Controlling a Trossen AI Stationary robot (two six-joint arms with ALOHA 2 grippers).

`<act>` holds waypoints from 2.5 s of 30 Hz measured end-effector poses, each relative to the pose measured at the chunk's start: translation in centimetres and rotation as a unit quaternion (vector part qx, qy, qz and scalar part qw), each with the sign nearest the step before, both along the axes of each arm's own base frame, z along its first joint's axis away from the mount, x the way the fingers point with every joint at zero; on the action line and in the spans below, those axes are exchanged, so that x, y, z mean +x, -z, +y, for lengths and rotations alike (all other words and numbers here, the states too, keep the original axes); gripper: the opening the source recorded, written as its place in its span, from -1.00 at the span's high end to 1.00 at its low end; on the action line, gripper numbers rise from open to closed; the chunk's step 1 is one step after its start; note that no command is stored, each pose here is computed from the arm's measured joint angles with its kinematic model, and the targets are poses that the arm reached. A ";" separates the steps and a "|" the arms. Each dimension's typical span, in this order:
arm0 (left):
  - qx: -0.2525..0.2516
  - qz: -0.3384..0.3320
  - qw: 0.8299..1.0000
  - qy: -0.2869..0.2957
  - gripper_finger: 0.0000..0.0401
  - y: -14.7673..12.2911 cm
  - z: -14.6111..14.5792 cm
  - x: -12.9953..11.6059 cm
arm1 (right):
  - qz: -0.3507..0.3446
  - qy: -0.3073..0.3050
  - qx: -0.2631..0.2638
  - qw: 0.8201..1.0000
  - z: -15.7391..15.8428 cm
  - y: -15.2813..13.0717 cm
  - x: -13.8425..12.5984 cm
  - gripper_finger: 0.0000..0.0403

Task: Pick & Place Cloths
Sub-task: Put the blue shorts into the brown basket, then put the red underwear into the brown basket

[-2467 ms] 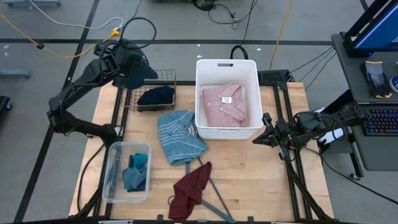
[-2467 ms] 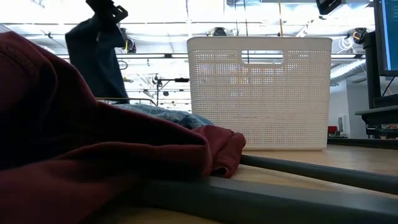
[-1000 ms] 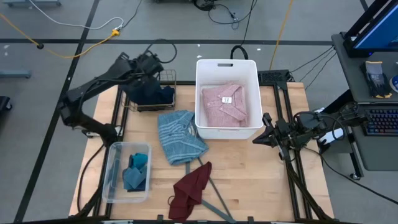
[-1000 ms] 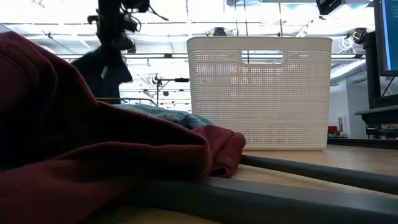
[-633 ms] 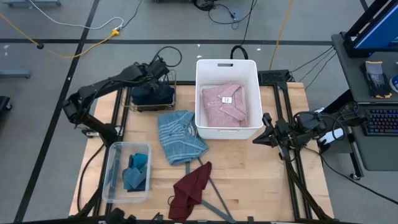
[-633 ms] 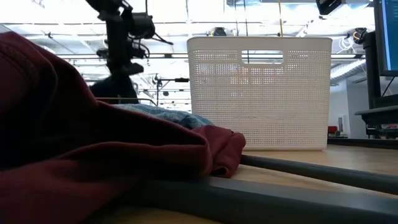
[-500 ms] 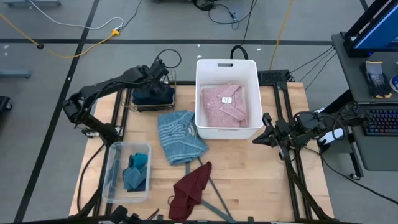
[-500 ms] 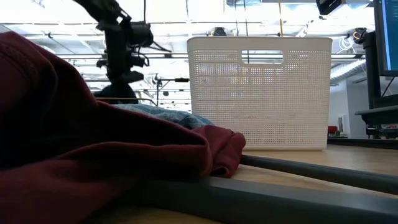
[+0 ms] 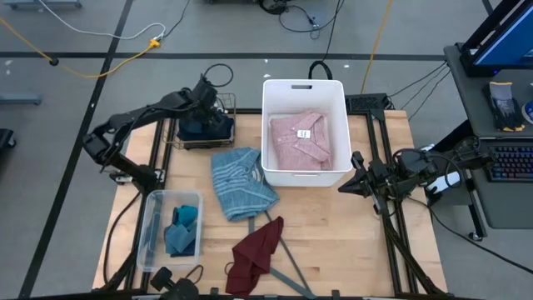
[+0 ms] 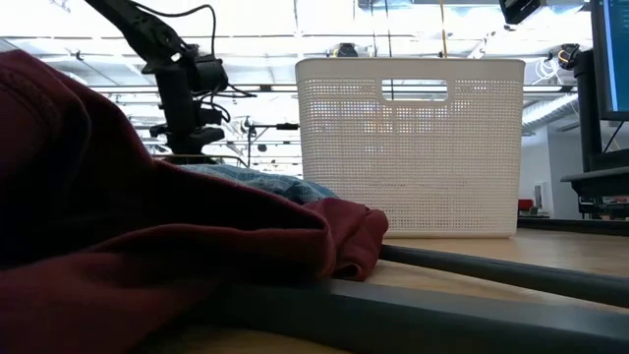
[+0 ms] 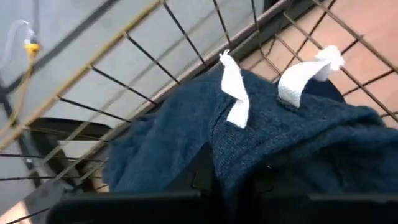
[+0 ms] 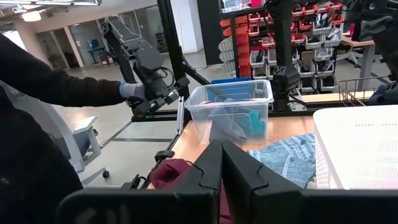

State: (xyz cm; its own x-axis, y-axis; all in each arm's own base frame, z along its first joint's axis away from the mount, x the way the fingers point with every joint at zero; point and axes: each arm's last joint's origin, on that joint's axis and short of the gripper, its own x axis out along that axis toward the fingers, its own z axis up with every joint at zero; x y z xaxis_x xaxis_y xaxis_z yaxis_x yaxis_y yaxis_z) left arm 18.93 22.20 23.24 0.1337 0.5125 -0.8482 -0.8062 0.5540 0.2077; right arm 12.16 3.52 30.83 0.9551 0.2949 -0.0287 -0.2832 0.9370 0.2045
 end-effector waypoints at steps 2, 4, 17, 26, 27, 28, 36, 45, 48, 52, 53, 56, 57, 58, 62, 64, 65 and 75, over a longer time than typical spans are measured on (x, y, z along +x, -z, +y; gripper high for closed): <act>-0.009 -0.007 1.000 0.001 0.86 0.1 0.1 -0.2 | 0.000 0.000 0.000 1.000 0.0 0.0 0.0 1.00; -0.017 -0.019 1.000 0.000 0.85 0.1 0.1 -0.2 | 0.000 0.000 0.000 1.000 0.0 0.0 0.0 1.00; -0.034 -0.062 0.997 -0.001 -0.13 -0.5 -0.4 0.1 | -0.001 0.000 -0.003 1.000 0.0 0.0 0.0 1.00; 0.039 -0.129 0.990 0.042 -0.62 -6.5 -2.1 -0.8 | -0.002 0.000 -0.002 1.000 0.0 0.0 0.0 1.00; 0.046 -0.144 0.987 0.050 -0.65 -7.3 -2.5 -0.9 | -0.002 0.000 -0.003 1.000 0.0 0.0 0.0 1.00; 0.051 -0.163 0.983 0.061 -0.67 -8.2 -3.0 -1.1 | -0.003 0.000 -0.003 1.000 0.0 0.0 0.0 1.00; 0.043 -0.299 0.935 0.184 -0.71 -13.1 -9.8 -1.4 | -0.003 0.000 -0.006 1.000 0.0 0.0 0.0 1.00; 0.007 -0.350 0.891 0.288 -0.58 -14.7 -18.6 0.1 | 0.009 -0.003 -0.043 0.999 0.0 0.4 -0.2 1.00; -0.002 -0.341 0.889 0.305 -0.57 -14.3 -21.4 1.1 | 0.030 0.013 -0.062 0.998 -0.2 0.9 -0.5 1.00; -0.027 -0.320 0.889 0.326 -0.58 -13.0 -24.8 2.7 | 0.030 0.049 -0.083 0.995 -0.7 0.9 -1.2 1.00; -0.040 -0.317 0.888 0.332 -0.57 -12.7 -25.6 3.0 | 0.026 0.049 -0.086 0.995 -0.7 0.9 -1.4 1.00; -0.081 -0.307 0.886 0.338 -0.55 -11.6 -28.0 4.0 | 0.022 0.047 -0.086 0.995 -0.9 0.8 -2.2 1.00; -0.093 -0.304 0.885 0.340 -0.54 -11.2 -28.8 4.3 | 0.021 0.048 -0.085 0.995 -1.0 0.8 -2.5 1.00; -0.104 -0.303 0.883 0.342 -0.54 -10.8 -29.6 4.7 | 0.019 0.048 -0.084 0.995 -1.1 0.8 -2.7 1.00; -0.130 -0.301 0.871 0.366 -0.53 -9.5 -32.6 5.9 | 0.018 0.046 -0.083 0.995 -1.3 0.9 -3.6 1.00; -0.138 -0.299 0.867 0.375 -0.53 -8.8 -33.9 6.6 | 0.014 0.045 -0.081 0.996 -1.4 0.8 -3.8 1.00; -0.137 -0.298 0.867 0.374 -0.53 -8.4 -34.4 6.8 | 0.014 0.045 -0.080 0.996 -1.4 0.8 -3.9 1.00; -0.110 -0.208 0.877 0.420 -0.53 -4.4 -38.1 9.6 | 0.014 0.045 -0.075 0.996 -1.4 0.8 -3.9 1.00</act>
